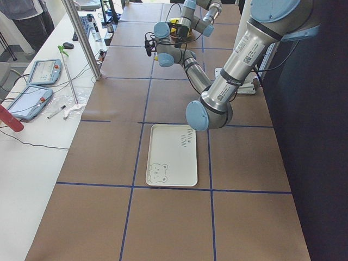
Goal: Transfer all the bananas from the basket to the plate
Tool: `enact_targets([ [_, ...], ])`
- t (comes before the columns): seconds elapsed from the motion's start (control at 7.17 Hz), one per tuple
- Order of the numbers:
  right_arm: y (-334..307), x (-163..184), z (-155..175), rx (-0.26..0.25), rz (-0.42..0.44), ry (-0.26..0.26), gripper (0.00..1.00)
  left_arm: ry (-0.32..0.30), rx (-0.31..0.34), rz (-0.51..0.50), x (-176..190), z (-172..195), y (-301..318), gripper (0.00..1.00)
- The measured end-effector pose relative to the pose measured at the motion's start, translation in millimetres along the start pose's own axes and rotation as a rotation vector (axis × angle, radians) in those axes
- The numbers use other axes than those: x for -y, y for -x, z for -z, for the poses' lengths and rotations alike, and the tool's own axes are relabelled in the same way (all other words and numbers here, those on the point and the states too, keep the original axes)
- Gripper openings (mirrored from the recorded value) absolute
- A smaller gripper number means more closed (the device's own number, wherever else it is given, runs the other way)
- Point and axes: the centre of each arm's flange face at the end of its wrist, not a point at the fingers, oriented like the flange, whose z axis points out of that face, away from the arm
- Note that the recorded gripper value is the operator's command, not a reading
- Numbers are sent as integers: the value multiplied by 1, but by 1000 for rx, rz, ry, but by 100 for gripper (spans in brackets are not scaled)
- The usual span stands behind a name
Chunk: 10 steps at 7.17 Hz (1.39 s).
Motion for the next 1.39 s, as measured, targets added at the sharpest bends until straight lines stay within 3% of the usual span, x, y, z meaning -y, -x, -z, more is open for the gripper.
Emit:
enact_targets([
  [0.42, 3, 11, 6, 3, -19, -13, 100, -15, 1, 11, 6, 9, 6, 0],
  [0.7, 0, 26, 15, -32, -32, 12, 100, -82, 43, 74, 44, 31, 50, 0],
  [0.84, -3, 43, 24, -81, -45, 39, 100, -135, 73, 121, 72, 52, 84, 0],
  [1.12, -14, 78, 41, -228, -91, 56, 100, -214, 158, 149, 112, 91, 174, 0],
  [1.39, -41, 114, 56, -399, -79, 63, 100, -218, 291, 114, 121, 109, 286, 0],
])
